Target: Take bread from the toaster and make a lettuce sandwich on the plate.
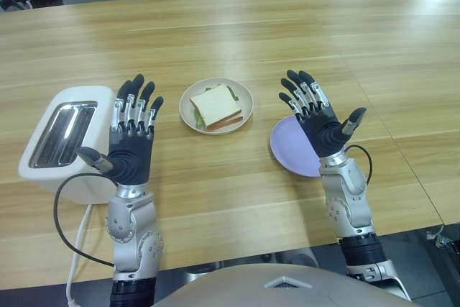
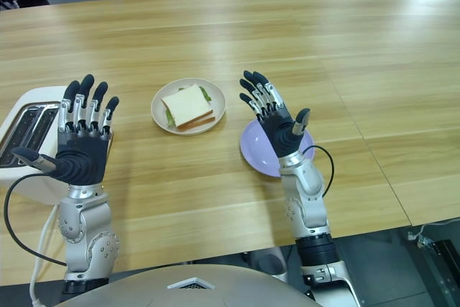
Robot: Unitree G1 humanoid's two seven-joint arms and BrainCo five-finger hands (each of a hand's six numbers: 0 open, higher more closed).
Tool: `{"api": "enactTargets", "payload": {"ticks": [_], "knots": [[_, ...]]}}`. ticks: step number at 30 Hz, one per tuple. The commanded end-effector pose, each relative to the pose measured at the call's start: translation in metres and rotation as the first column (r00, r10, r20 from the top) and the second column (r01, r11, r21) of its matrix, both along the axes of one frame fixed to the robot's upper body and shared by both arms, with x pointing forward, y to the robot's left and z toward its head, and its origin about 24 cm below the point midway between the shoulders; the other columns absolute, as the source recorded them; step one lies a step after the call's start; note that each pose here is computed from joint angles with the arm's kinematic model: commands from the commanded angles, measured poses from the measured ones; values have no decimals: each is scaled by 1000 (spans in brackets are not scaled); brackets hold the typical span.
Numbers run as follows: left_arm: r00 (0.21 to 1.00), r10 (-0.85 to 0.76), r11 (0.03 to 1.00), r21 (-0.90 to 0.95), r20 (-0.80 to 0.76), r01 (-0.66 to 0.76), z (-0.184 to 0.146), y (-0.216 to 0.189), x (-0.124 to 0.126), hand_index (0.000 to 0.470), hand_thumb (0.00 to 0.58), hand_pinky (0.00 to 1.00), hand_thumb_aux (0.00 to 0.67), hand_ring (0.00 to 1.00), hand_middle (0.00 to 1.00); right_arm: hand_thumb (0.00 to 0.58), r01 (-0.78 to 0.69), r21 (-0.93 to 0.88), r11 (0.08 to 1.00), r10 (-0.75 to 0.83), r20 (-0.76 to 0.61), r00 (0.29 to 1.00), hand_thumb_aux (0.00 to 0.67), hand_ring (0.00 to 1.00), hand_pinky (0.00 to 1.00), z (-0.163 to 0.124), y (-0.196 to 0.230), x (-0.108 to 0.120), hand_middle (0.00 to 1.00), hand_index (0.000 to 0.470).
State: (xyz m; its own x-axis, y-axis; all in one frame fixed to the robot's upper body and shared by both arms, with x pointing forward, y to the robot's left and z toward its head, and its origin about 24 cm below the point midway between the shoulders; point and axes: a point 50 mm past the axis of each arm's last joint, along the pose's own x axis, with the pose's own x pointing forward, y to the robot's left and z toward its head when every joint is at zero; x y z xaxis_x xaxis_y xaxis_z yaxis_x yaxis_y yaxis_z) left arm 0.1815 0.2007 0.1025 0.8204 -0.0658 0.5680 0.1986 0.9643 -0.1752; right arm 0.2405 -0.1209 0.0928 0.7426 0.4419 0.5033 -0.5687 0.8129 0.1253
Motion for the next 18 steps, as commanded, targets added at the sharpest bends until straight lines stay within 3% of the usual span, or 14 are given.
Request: {"api": "enactTargets", "payload": {"ticks": [1,18], "knots": [[1000,-20,1000,4,6,20,-1,-1,3,0,0,0,0,0,0,0,-11,67,998,12,-14,1000,0,0,0,4,-3,-4,0,0],[998,-67,998,23,6,67,-3,-9,12,0,0,0,0,0,0,0,-72,181,981,83,-54,995,0,0,0,7,-8,-9,0,0]]}}
